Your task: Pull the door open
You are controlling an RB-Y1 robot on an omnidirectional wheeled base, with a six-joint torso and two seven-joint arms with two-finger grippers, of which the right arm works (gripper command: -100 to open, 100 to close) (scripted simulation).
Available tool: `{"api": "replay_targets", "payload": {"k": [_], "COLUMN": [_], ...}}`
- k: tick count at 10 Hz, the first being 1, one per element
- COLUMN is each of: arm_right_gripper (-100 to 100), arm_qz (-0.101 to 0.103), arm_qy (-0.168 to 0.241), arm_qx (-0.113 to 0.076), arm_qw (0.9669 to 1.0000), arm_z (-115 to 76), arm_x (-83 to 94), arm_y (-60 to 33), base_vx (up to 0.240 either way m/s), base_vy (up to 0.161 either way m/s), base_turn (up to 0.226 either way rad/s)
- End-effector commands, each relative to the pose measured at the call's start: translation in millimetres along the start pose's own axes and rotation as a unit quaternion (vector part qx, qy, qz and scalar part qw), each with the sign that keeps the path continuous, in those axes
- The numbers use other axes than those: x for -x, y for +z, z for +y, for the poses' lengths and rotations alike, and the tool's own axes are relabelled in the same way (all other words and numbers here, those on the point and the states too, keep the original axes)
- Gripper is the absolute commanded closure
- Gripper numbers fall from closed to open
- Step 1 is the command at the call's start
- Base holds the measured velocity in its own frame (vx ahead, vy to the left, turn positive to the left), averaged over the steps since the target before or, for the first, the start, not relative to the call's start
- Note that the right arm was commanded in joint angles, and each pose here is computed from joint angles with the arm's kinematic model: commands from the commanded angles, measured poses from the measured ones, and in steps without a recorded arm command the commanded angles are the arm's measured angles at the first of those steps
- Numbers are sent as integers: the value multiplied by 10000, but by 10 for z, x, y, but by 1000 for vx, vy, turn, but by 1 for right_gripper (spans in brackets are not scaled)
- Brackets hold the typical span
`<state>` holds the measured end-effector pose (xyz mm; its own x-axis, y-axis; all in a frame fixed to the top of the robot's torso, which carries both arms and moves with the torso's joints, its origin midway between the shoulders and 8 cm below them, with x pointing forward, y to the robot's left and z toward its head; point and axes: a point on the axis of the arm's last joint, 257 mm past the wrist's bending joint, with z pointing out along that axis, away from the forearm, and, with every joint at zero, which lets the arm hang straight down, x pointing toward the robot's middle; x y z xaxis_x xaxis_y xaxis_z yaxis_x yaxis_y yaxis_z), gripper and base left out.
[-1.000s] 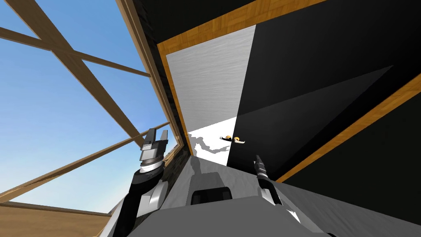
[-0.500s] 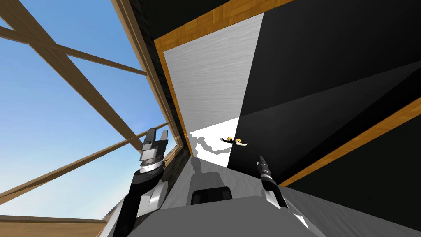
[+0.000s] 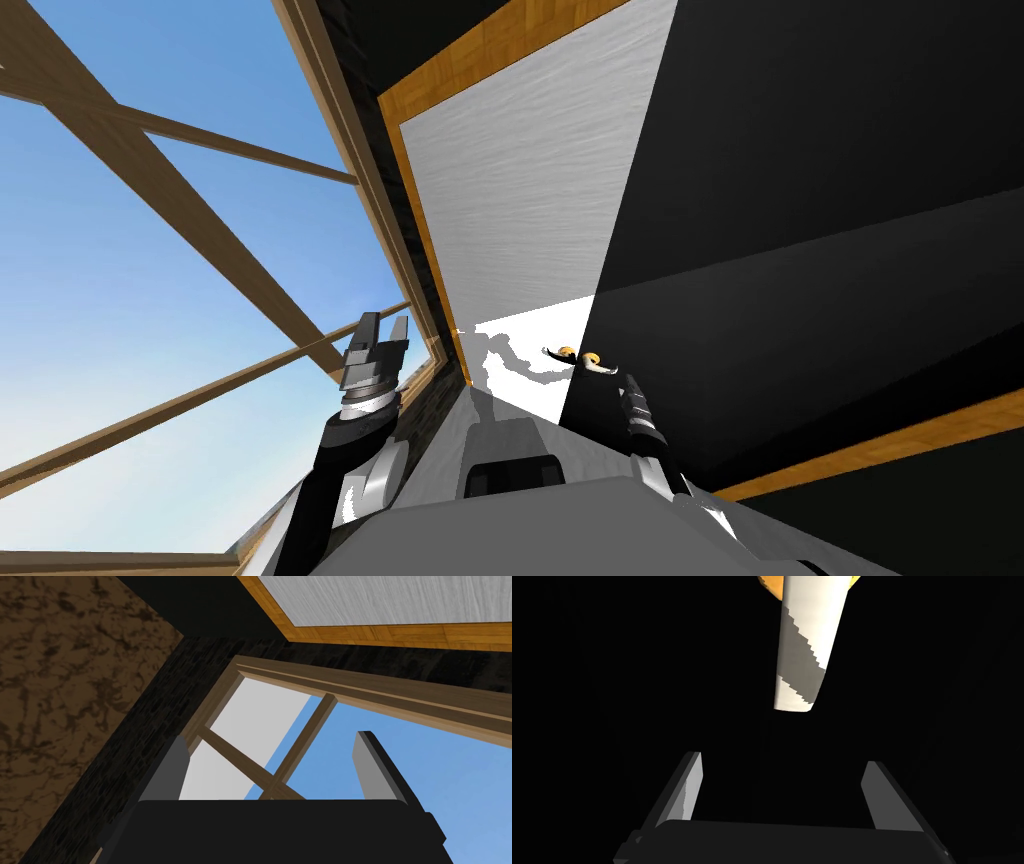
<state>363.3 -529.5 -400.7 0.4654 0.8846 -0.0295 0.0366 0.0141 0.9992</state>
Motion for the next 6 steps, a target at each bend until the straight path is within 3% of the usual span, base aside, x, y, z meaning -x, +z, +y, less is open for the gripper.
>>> {"api": "replay_targets", "payload": {"k": [1, 3, 4, 5, 6], "arm_right_gripper": [-100, -100, -100, 100, 100], "arm_qz": [49, 234, 176, 176, 176], "arm_qy": [42, 153, 116, 116, 116], "arm_qx": [35, 134, 101, 101, 101], "arm_qw": [10000, 9995, 9997, 9997, 9997], "arm_z": [36, 105, 92, 92, 92], "arm_x": [-81, -349, -263, -263, -263], "arm_y": [23, 97, 62, 62, 62], "base_vx": [130, 123, 77, -14, -31], "base_vy": [-4, 31, 13, 0, -3], "base_turn": [56, 129, 36, -32, -1]}}
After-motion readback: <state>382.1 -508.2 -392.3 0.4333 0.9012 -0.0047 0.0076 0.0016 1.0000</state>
